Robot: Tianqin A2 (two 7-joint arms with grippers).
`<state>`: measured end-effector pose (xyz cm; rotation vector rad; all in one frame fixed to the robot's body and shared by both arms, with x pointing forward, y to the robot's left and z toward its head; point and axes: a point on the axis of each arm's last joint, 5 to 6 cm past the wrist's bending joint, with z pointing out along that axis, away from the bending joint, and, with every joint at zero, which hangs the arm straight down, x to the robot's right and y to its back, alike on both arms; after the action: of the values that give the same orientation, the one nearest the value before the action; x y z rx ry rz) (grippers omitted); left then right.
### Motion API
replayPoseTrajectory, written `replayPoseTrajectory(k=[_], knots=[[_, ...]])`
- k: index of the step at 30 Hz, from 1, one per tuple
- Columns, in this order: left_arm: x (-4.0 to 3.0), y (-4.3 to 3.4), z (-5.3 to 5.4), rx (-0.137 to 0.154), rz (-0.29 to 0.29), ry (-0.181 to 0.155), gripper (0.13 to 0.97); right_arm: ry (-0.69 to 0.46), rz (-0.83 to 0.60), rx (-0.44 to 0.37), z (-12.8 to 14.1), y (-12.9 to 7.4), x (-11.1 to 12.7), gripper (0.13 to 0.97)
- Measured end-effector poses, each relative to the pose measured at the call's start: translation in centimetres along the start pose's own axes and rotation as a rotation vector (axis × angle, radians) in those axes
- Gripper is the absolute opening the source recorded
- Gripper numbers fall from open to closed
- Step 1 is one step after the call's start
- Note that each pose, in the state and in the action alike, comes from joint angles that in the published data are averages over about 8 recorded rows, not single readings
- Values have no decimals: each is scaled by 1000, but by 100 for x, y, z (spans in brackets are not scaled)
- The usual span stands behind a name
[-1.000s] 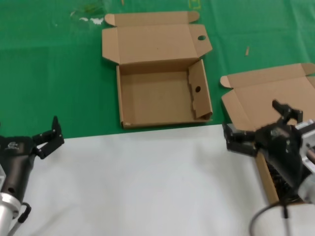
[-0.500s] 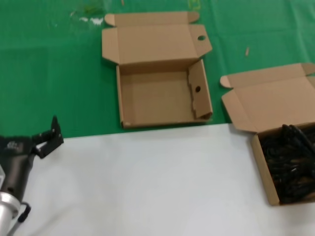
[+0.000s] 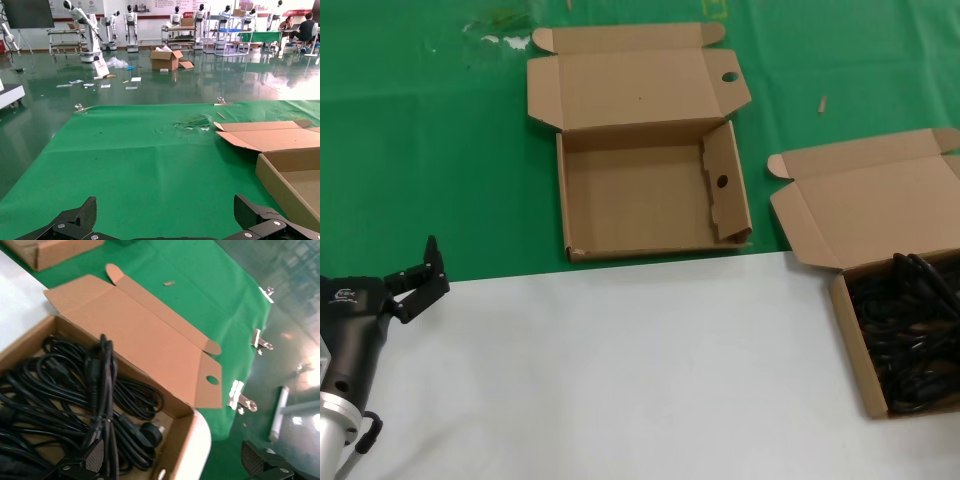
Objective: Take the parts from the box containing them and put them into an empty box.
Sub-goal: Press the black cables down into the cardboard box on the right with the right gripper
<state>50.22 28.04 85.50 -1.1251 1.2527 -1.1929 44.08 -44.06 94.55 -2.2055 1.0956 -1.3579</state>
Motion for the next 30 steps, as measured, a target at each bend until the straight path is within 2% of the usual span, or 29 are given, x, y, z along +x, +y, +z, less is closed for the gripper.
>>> replayPoseTrajectory(k=[10,17,21,29,30], knots=[[0,0,0,0,0,0,966,-60,6,33,56,25,-92,902],[0,0,0,0,0,0,966,-74,5,48,217,54,-179,802],[0,0,0,0,0,0,966,-79,4,55,332,39,-212,802],[0,0,0,0,0,0,966,-94,-9,71,521,-27,-280,622],[0,0,0,0,0,0,966,-95,-11,72,534,-32,-288,622]])
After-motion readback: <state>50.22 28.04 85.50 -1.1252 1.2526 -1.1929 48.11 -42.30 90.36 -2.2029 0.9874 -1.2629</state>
